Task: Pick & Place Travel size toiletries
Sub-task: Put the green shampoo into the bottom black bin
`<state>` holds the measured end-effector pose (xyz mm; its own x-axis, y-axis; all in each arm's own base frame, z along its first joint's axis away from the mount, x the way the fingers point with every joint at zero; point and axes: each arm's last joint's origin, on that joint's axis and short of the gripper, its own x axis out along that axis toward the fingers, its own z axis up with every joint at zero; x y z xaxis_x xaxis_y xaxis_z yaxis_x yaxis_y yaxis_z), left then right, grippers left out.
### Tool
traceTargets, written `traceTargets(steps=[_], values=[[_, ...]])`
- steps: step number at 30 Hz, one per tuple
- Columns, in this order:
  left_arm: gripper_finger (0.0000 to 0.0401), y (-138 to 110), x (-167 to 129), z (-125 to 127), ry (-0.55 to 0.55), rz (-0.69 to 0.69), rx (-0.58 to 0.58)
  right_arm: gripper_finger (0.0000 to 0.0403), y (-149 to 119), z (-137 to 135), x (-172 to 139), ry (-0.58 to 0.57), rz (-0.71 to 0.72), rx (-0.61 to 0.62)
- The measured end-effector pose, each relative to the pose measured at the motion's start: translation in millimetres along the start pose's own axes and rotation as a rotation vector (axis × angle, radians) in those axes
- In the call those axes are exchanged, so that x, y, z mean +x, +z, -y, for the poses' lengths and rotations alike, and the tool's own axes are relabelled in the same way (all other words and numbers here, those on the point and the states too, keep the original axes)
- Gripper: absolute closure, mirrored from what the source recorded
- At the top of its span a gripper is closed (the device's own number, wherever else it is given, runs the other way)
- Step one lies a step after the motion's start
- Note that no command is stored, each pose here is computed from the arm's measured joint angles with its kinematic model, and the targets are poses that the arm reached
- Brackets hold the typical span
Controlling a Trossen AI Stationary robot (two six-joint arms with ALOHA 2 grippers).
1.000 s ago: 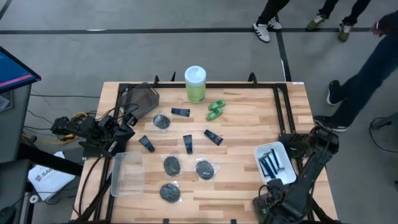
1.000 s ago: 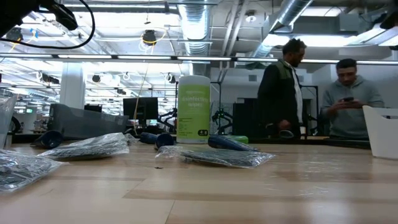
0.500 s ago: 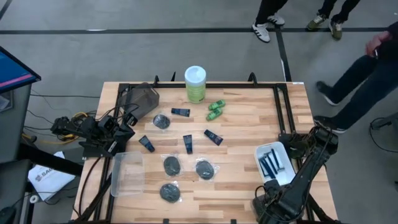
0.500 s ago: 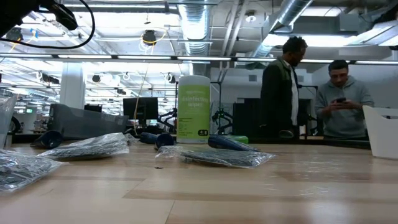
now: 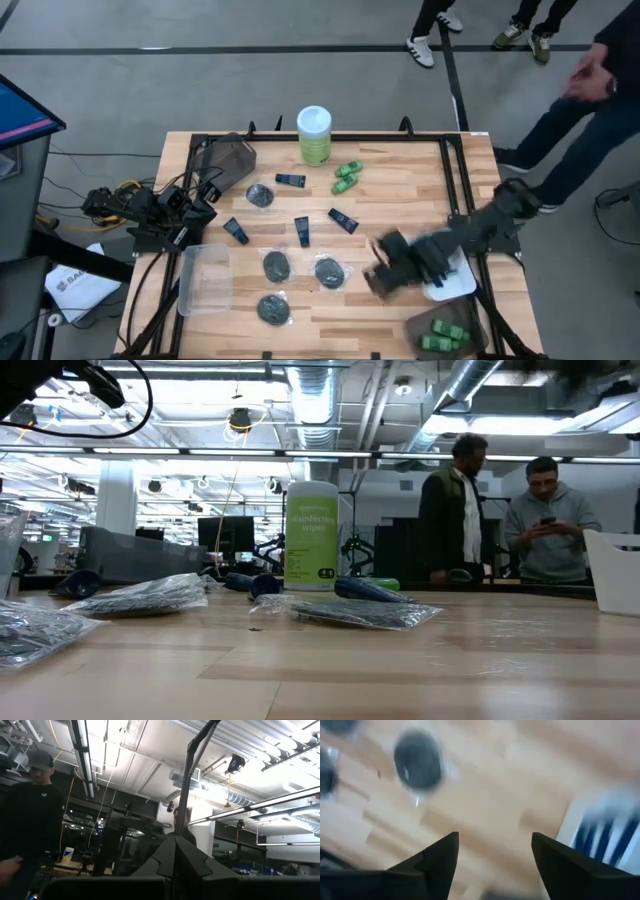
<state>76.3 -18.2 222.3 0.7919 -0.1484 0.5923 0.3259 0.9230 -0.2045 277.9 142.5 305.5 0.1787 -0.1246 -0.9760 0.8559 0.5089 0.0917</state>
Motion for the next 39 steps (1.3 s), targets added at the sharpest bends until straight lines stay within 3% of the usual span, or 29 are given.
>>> traceTargets(steps=[8, 11, 18, 25, 32, 39], values=[[0.0398, 0.0, 0.0, 0.0, 0.0, 0.0, 0.0, 0.0185, 129.5, 20.9, 27.6, 0.004, 0.067, -0.525], [0.0398, 0.0, 0.0, 0.0, 0.001, 0.0, 0.0, 0.0183, 163.1, 30.1, 40.7, -0.017, 0.092, -0.733], [0.0398, 0.1, 0.0, -0.1, 0.005, 0.001, 0.0, 0.0153, 210.9, 49.4, 73.9, -0.089, 0.054, -1.176], [0.0398, 0.0, 0.1, -0.1, 0.004, 0.001, 0.0, 0.014, 241.9, 57.4, 120.9, -0.12, -0.013, -1.394], [0.0398, 0.1, 0.0, -0.1, 0.003, 0.001, 0.0, 0.0142, 251.2, 48.2, 154.4, -0.121, 0.002, -1.496], [0.0398, 0.1, 0.0, -0.1, 0.003, 0.001, 0.0, 0.0142, 259.3, 37.4, 172.2, -0.093, 0.086, -1.511]])
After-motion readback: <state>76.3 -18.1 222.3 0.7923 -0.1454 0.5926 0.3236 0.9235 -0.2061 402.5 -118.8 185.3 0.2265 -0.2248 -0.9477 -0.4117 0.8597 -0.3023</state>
